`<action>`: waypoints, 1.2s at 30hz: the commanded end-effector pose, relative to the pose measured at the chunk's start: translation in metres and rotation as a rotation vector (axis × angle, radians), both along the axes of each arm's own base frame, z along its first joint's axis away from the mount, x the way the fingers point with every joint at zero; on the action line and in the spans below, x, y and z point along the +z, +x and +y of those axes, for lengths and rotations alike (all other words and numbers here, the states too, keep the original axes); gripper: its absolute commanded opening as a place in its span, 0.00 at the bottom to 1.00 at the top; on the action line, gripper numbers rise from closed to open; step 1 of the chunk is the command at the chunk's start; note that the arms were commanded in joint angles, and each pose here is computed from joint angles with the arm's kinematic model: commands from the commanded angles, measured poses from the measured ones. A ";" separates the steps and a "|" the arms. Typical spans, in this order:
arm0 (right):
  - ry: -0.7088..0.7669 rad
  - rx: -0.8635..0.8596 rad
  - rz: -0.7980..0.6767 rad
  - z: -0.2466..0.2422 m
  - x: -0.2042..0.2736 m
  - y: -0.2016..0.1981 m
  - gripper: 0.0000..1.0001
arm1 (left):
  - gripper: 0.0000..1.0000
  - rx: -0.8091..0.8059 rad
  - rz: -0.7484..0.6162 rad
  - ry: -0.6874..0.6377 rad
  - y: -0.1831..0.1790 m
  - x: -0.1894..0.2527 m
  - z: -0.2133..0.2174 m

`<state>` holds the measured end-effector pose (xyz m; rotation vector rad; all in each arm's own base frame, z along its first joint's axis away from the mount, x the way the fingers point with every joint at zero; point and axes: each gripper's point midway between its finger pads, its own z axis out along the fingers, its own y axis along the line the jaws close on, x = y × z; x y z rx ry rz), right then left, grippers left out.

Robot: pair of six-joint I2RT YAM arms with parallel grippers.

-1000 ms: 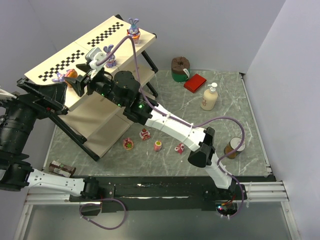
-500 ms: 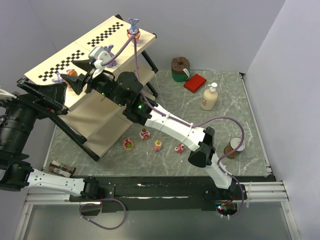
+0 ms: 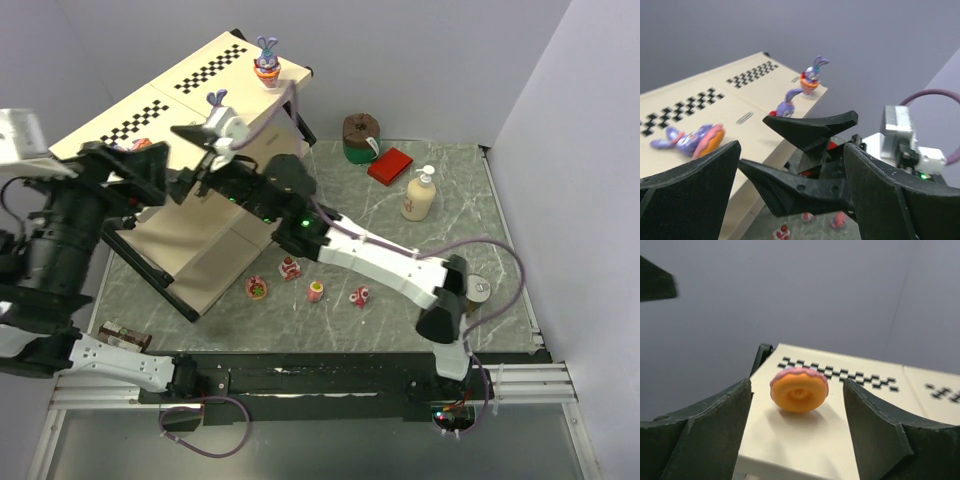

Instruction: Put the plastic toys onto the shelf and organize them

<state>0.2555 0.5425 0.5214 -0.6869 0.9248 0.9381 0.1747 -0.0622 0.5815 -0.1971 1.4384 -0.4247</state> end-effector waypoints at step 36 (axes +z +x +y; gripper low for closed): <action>-0.113 -0.662 0.325 -0.289 -0.052 0.058 0.84 | 0.97 0.264 0.073 0.444 0.066 -0.003 -0.006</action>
